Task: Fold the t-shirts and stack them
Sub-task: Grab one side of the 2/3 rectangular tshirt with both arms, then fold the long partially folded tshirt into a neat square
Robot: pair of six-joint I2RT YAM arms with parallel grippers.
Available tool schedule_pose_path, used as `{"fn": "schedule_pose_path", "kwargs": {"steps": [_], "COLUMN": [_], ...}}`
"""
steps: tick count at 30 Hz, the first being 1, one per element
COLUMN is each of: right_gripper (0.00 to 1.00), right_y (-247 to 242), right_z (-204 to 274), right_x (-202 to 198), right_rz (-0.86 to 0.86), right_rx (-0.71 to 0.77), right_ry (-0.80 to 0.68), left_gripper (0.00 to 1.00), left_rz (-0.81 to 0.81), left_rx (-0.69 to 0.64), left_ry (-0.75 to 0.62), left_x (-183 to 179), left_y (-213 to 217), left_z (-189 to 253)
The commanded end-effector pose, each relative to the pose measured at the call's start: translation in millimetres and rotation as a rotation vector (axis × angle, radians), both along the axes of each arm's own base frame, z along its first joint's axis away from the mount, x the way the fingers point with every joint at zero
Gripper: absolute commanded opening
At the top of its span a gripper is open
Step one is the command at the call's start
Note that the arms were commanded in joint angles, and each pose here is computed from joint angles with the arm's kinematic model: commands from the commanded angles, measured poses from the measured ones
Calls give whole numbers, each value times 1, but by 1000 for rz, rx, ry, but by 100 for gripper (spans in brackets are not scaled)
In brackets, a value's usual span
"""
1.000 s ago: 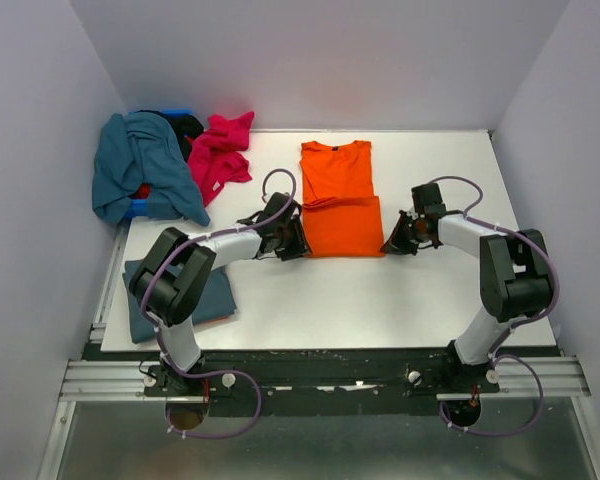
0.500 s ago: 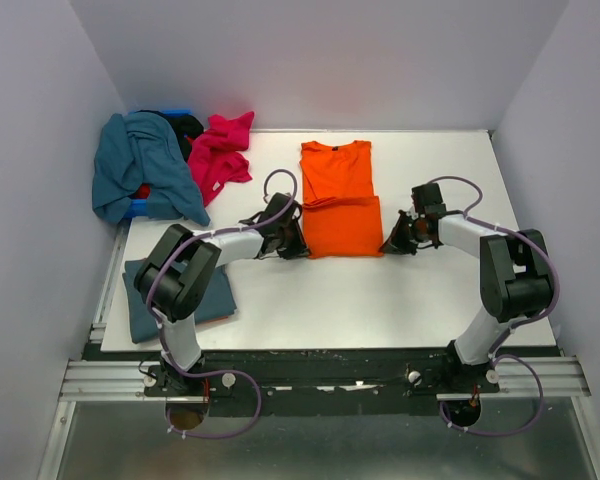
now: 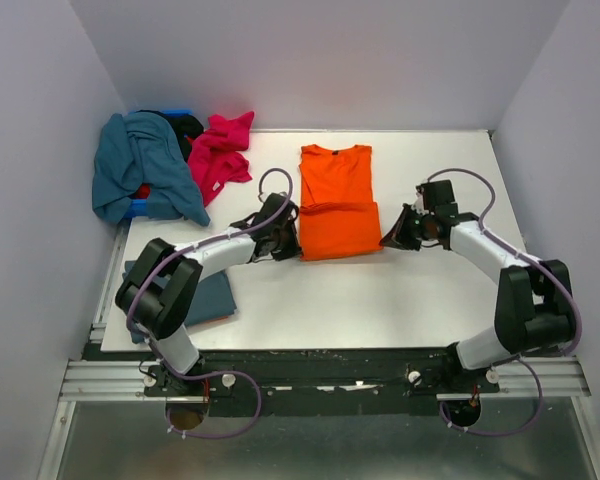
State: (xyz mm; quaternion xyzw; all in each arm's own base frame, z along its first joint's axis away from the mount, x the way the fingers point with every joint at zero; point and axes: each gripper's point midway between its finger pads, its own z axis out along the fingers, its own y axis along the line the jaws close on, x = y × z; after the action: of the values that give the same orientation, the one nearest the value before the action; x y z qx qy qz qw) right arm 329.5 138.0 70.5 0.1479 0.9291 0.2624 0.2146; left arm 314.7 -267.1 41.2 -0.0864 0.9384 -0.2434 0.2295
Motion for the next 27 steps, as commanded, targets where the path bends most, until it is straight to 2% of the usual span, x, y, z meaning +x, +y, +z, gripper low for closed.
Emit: {"fn": "schedule_pose_path", "kwargs": {"steps": [1,9,17,22,27], "right_gripper": [1,1,1,1,1], "right_y": [3,0,-8,-15,-9], "right_z": [18,37,73,90,100], "right_x": [-23,-72,-89,-65,-19], "right_rz": [51,91,78,30,6], "right_rx": [25,48,28,-14,-16], "right_ry": [-2,-42,-117,-162,-159], "left_gripper": [0,0,0,0,0], "left_rz": [-25,-56,-84,-66,-31], "left_rx": [41,-6,-24,12,5], "left_ry": [-35,-73,-124,-179,-207], "left_x": [-10,-45,-65,-38,13], "left_y": [12,17,22,28,26], "left_z": [27,57,103,127,141]}}
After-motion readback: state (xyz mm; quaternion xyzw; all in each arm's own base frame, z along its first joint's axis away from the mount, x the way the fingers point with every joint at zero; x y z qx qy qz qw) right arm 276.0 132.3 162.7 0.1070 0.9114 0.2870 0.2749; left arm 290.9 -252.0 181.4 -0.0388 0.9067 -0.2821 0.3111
